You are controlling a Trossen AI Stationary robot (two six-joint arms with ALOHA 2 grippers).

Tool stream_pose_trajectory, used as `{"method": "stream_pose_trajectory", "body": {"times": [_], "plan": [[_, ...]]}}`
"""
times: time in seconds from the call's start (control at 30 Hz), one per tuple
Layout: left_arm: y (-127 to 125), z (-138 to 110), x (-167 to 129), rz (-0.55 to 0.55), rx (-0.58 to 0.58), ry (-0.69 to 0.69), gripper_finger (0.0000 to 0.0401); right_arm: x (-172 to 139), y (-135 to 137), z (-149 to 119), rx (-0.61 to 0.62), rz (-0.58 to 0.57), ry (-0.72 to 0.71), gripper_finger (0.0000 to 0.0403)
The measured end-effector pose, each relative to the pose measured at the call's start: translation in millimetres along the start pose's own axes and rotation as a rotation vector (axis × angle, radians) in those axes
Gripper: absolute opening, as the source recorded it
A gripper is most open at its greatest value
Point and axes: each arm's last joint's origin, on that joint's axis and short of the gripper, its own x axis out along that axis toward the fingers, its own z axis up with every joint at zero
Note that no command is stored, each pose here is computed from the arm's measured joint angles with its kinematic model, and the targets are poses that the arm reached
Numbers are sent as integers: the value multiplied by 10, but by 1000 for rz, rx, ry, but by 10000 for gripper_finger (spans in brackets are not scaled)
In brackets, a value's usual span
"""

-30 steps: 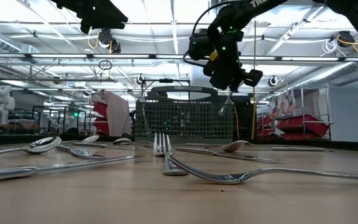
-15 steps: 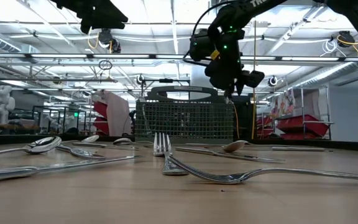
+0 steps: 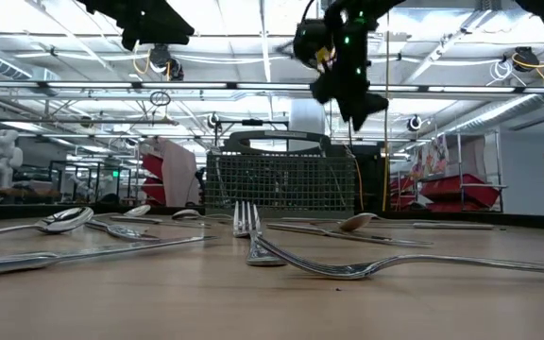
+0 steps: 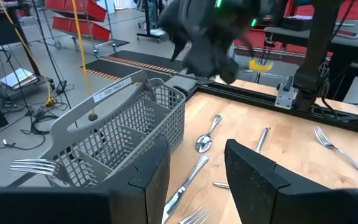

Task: Sort silverware
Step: Put the silver fork into the silverware organizer

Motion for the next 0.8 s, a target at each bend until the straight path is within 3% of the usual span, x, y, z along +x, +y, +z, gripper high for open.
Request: {"method": "stream_pose_trajectory", "body": {"times": [0.1, 0.17, 0.27, 0.37, 0.47, 0.6, 0.7, 0.8], "plan": [[-2, 0, 0, -7, -5, 0, 157, -227, -55, -172, 162, 142, -104, 199], [-14, 2, 0, -48, -6, 0, 157, -409, -53, -314, 293, 337, -209, 199], [-43, 24, -3, -144, -19, -17, 157, -695, 22, -497, 446, 724, -390, 199], [-75, 53, -11, -254, -69, -34, 157, -973, 185, -539, 473, 955, -520, 199], [-94, 59, -18, -321, -119, -26, 157, -1181, 519, -458, 399, 1000, -529, 199], [-99, 56, -18, -331, -153, -16, 157, -1232, 1115, -208, 369, 929, -486, 199], [-98, 56, -18, -328, -153, -16, 157, -1142, 1532, 6, 418, 833, -519, 199], [-97, 56, -17, -326, -166, -14, 157, -1003, 1833, 231, 553, 854, -634, 199]]}}
